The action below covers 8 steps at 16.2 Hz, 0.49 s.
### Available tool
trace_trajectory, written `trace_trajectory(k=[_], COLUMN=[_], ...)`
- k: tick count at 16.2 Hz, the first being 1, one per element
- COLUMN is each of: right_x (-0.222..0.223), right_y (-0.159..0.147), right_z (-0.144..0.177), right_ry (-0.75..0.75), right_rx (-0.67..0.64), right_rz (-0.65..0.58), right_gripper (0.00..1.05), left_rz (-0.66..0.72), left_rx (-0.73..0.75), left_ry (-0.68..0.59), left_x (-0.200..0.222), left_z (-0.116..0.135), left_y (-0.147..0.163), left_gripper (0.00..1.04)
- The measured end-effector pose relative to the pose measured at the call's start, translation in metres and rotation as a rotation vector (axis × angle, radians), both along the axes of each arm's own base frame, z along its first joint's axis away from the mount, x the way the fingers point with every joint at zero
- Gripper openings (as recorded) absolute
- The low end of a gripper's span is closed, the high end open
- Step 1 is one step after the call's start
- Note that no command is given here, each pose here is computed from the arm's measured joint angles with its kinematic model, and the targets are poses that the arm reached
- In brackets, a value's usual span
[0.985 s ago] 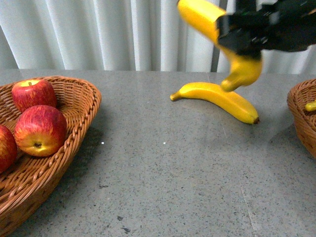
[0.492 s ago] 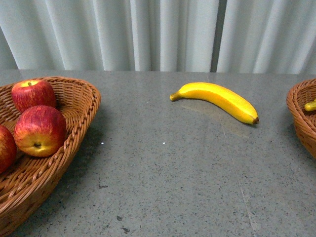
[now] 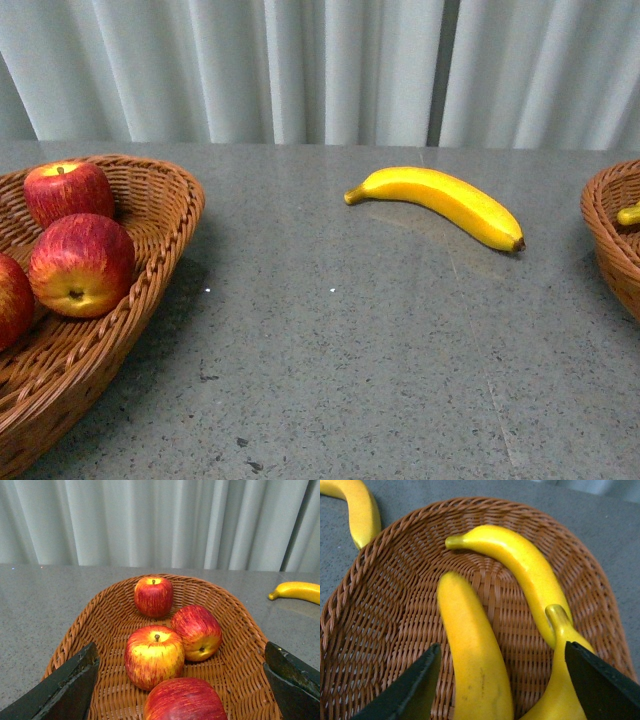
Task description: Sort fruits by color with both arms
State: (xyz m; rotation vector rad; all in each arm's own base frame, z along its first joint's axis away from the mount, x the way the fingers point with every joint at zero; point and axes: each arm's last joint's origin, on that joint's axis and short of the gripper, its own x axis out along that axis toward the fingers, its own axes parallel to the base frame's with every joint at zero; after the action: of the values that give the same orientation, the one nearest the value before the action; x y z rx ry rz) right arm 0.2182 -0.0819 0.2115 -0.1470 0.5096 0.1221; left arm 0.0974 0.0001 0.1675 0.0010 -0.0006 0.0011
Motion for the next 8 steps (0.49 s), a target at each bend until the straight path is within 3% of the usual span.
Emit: trace_trajectory(k=[2,3,5,8], right_x=[0.009,0.018,0.053,0.123], right_y=[0.007,0.014,0.037,0.098], right_z=[0.021,0.033,0.06,0.056], right_ry=[-0.063,-0.109,-0.227,-0.206], right_rx=[-0.024,-0.029,-0.011,0.087], right_rz=[0.034,0.057,0.118,0.234], right_gripper=[0.94,1.0,0.98,0.98], left_rz=[0.0,0.0,0.0,0.0], left_rx=[0.0,0.0,0.0,0.0], left_ry=[0.0,0.0,0.0,0.0], left_x=[0.0,0.0,0.0,0.0], left_z=[0.0,0.0,0.0,0.0], left_y=[0.0,0.0,0.0,0.0], left_gripper=[0.98,0.98,0.98,0.98])
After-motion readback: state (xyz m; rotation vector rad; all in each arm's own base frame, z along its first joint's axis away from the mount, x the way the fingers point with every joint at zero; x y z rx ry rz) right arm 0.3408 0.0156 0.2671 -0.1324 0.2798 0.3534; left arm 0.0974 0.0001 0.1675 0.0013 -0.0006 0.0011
